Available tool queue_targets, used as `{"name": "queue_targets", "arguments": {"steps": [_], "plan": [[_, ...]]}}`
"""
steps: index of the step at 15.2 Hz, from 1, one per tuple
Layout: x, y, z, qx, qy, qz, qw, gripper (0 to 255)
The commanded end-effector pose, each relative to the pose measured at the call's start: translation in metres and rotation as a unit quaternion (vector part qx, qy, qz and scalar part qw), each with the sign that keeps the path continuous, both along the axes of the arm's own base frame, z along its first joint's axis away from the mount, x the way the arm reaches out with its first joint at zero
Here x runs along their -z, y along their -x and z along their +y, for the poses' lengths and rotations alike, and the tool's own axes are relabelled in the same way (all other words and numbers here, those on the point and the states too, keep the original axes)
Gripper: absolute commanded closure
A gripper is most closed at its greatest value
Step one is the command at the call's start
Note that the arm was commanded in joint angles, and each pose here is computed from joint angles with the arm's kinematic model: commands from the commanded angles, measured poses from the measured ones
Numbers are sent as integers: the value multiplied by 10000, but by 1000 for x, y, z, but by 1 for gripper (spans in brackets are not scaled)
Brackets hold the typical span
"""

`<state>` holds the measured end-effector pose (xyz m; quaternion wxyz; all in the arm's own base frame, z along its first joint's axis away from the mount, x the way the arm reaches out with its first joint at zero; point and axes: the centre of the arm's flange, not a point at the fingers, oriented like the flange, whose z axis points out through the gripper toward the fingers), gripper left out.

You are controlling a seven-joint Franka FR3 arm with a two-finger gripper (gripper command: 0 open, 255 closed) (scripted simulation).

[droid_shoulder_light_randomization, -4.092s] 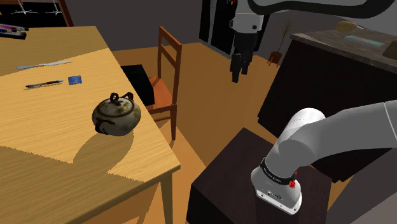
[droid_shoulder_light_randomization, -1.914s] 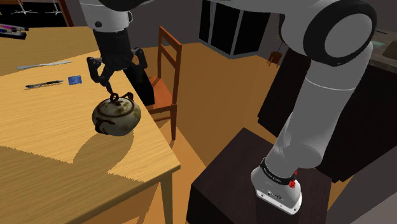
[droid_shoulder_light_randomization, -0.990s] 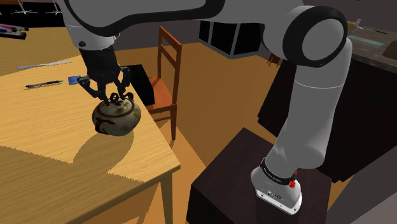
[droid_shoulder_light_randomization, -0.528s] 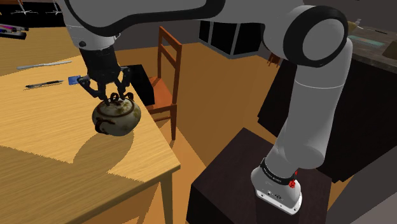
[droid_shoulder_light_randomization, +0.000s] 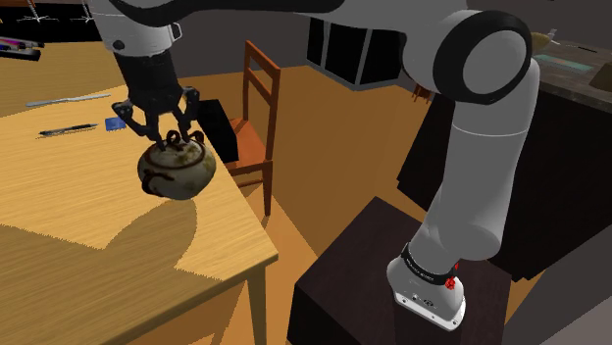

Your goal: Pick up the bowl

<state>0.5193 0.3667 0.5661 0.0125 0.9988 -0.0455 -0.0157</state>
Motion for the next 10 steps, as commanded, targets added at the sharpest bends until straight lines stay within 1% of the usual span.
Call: {"name": "queue_targets", "arguments": {"steps": [1, 8, 10], "plan": [[-12, 0, 1, 0, -5, -8, 10000, 255], [-49, 0, 1, 0, -5, -8, 10000, 255], [-50, 0, 1, 1, -5, -8, 10000, 255]]}}
